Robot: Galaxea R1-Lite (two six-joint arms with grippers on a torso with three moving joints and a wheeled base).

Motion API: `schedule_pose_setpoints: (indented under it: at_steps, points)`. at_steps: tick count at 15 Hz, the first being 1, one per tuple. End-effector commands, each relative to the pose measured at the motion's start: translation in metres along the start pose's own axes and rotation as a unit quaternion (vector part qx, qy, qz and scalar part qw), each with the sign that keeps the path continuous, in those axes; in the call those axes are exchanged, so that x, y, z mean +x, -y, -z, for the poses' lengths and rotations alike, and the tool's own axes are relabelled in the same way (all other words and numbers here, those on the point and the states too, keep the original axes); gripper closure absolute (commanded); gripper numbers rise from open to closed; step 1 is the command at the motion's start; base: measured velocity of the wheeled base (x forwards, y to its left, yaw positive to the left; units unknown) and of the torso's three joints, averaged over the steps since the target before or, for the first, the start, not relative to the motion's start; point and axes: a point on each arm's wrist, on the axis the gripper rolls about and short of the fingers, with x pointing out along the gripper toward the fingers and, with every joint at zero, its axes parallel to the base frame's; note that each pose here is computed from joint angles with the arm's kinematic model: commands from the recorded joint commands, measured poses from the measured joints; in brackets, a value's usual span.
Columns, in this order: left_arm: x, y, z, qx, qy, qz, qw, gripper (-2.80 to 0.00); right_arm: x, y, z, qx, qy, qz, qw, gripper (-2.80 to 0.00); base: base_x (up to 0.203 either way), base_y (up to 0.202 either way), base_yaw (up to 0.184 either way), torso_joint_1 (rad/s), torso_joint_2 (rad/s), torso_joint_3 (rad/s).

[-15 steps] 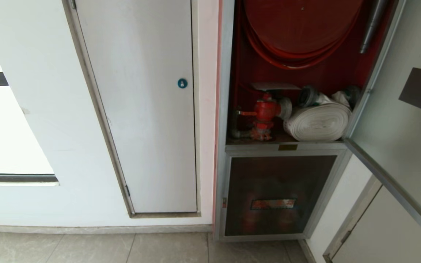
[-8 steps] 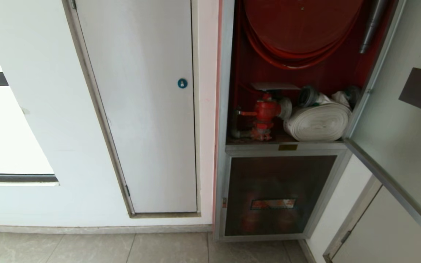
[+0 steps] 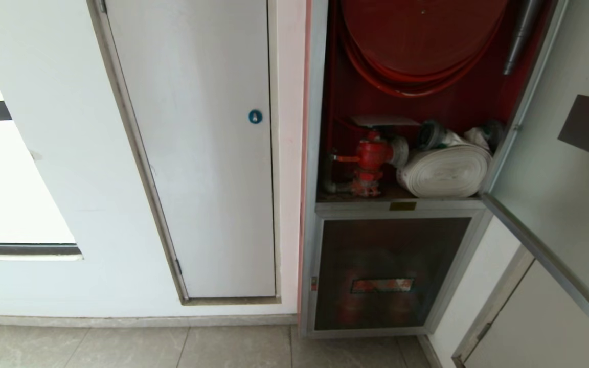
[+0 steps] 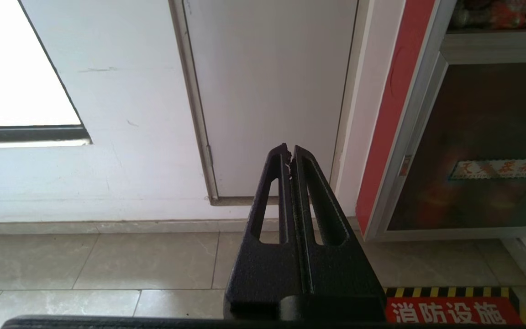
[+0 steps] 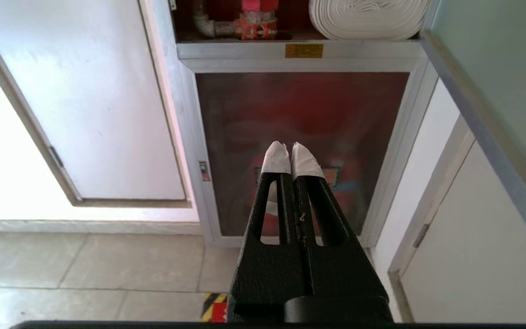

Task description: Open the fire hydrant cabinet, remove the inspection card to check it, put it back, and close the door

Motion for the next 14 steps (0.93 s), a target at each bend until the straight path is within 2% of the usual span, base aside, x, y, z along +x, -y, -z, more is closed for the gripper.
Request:
schedule_pose_setpoints:
  at_steps: [1, 14]
  points:
    - [0.0010, 0.0000, 0.0033, 0.000, -0.007, 0.000, 1.0000, 0.00, 0.0004, 0.0001, 0.0009, 0.003, -0.002, 0.000, 1.000, 0.00, 0.000, 0.000, 0.000, 0.000, 0.00, 0.000]
    - [0.0010, 0.0000, 0.0033, 0.000, -0.007, 0.000, 1.0000, 0.00, 0.0004, 0.0001, 0.0008, 0.005, -0.002, 0.001, 1.000, 0.00, 0.000, 0.000, 0.000, 0.000, 0.00, 0.000]
